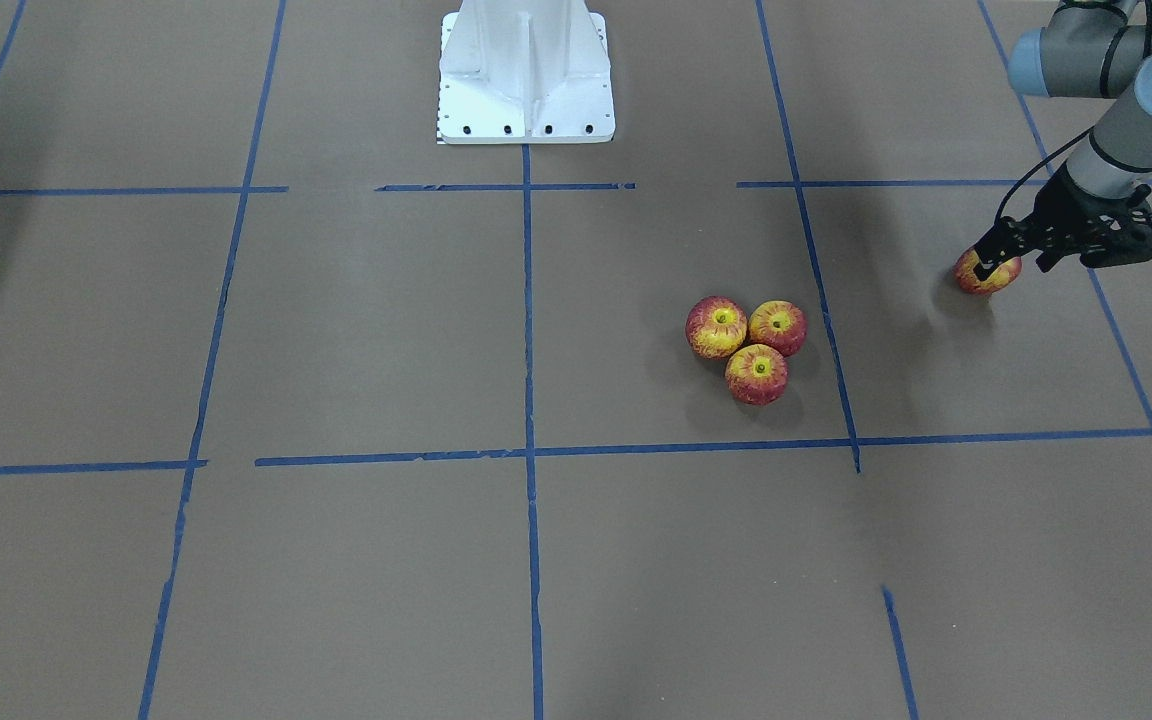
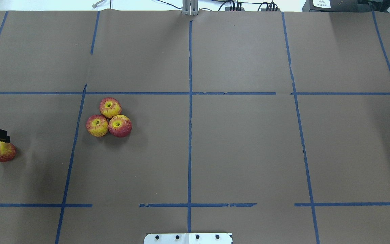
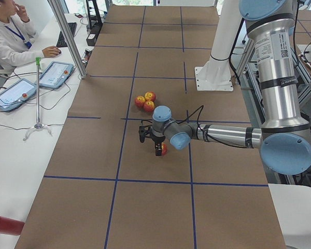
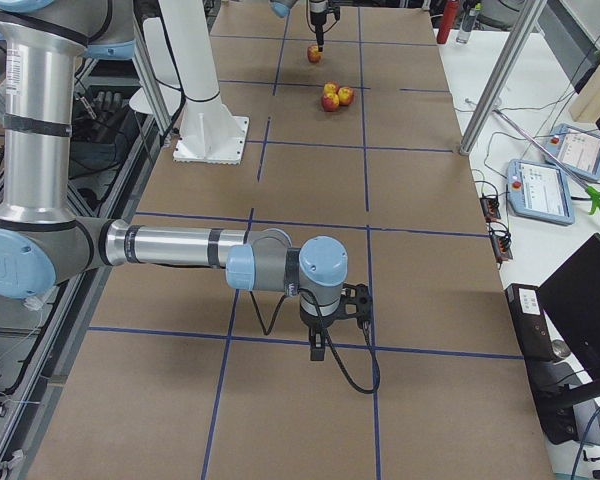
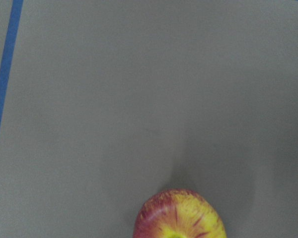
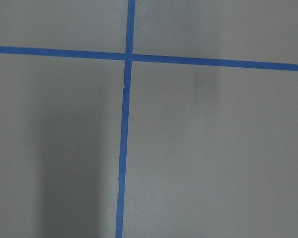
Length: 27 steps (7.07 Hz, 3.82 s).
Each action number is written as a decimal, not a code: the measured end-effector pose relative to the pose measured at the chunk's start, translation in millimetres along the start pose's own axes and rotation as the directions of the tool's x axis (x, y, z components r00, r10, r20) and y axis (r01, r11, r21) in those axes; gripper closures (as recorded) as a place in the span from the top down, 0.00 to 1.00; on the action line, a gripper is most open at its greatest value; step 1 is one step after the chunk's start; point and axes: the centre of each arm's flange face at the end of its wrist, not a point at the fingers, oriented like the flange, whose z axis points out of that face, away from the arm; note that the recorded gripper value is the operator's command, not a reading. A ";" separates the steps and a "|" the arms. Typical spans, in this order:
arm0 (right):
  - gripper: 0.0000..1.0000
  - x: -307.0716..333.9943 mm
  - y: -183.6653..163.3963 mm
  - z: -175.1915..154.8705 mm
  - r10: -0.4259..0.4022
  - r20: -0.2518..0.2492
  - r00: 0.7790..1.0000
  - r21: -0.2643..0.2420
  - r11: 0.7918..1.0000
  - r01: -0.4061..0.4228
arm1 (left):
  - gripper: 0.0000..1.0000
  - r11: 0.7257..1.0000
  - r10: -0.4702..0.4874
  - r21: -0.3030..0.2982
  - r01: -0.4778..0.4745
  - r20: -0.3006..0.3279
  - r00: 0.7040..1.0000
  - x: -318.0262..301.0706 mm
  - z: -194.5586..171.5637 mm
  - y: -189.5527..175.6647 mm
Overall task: Stack apples
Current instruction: 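Lower the left gripper over the lone red-yellow apple, then close the left gripper around the lone apple, then lift the apple with the left gripper and carry it over the three-apple cluster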
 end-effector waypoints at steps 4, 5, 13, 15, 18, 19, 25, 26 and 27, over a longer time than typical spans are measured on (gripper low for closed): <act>1.00 0.0 0.0 0.0 0.000 0.000 1.000 0.000 1.000 0.000 | 0.99 0.999 0.007 -0.035 -0.007 0.009 1.000 -0.2 14.8 8.0; 1.00 0.0 0.0 0.0 0.000 0.000 1.000 0.000 1.000 0.000 | 0.99 0.998 0.011 -0.056 -0.010 0.008 1.000 0.4 20.3 11.7; 1.00 0.0 0.0 0.0 0.000 0.000 1.000 0.000 1.000 0.000 | 0.00 0.987 0.004 -0.163 -0.012 -0.049 0.999 37.7 15.4 21.5; 1.00 0.0 0.0 0.0 0.000 0.000 1.000 0.000 1.000 0.000 | 0.00 0.974 -0.123 -0.194 0.116 -0.024 0.992 113.8 -0.7 -9.1; 1.00 0.0 0.0 0.0 0.000 0.000 1.000 0.000 1.000 0.000 | 0.00 0.933 -0.289 -0.203 0.296 0.063 0.955 229.6 -37.0 -53.6; 1.00 0.0 0.0 0.0 0.000 0.000 1.000 0.000 1.000 0.000 | 0.00 0.920 -0.332 -0.198 0.340 0.072 0.941 253.7 -48.9 -60.1; 1.00 0.0 0.0 0.0 0.000 0.000 1.000 0.000 1.000 0.000 | 0.00 0.880 -0.441 -0.156 0.448 0.083 0.894 339.3 -43.3 -65.1; 1.00 0.0 0.0 0.0 0.000 0.000 1.000 0.000 1.000 0.000 | 0.00 0.879 -0.444 -0.155 0.451 0.080 0.892 349.4 -42.4 -62.9; 1.00 0.0 0.0 0.0 0.000 0.000 1.000 0.000 1.000 0.000 | 0.00 0.879 -0.445 -0.156 0.451 0.078 0.892 356.2 -41.3 -61.8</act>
